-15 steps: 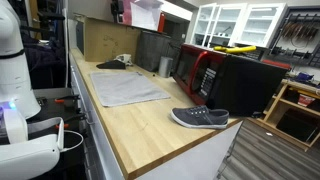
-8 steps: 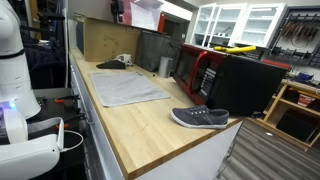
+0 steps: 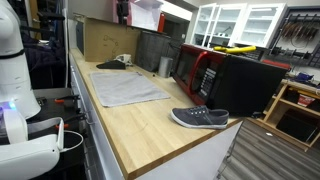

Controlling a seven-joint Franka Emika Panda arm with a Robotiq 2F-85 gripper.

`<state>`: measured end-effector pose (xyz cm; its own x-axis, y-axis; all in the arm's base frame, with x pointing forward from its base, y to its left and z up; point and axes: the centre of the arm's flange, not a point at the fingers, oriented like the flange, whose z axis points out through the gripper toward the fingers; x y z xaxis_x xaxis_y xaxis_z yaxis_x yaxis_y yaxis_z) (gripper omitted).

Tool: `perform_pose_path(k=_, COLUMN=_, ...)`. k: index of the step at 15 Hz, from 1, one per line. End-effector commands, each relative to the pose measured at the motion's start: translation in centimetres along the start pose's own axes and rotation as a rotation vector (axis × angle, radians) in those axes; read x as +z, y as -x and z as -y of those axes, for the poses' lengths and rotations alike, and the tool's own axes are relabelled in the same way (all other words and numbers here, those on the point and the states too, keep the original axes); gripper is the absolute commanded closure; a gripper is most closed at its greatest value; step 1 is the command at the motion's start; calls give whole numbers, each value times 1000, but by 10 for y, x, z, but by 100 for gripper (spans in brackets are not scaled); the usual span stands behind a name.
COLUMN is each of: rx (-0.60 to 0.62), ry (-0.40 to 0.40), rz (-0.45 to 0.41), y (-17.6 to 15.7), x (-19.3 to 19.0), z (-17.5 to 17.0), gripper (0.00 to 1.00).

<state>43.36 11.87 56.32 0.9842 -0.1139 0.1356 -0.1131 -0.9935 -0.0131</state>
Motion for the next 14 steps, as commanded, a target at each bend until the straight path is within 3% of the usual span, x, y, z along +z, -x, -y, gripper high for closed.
perform_pose_path(k=1, rx=39, ry=-97, rz=39, y=19, x=3, z=-55, gripper=0)
perform_pose_path(k=4, rx=69, ry=-152, rz=71, y=27, x=20, z=-93, gripper=0)
perform_pose_path(k=8, rx=93, ry=-154, rz=87, y=32, x=54, z=-137, gripper=0)
perform_pose_path(k=14, rx=111, ry=-151, rz=3, y=37, x=130, z=-188, gripper=0)
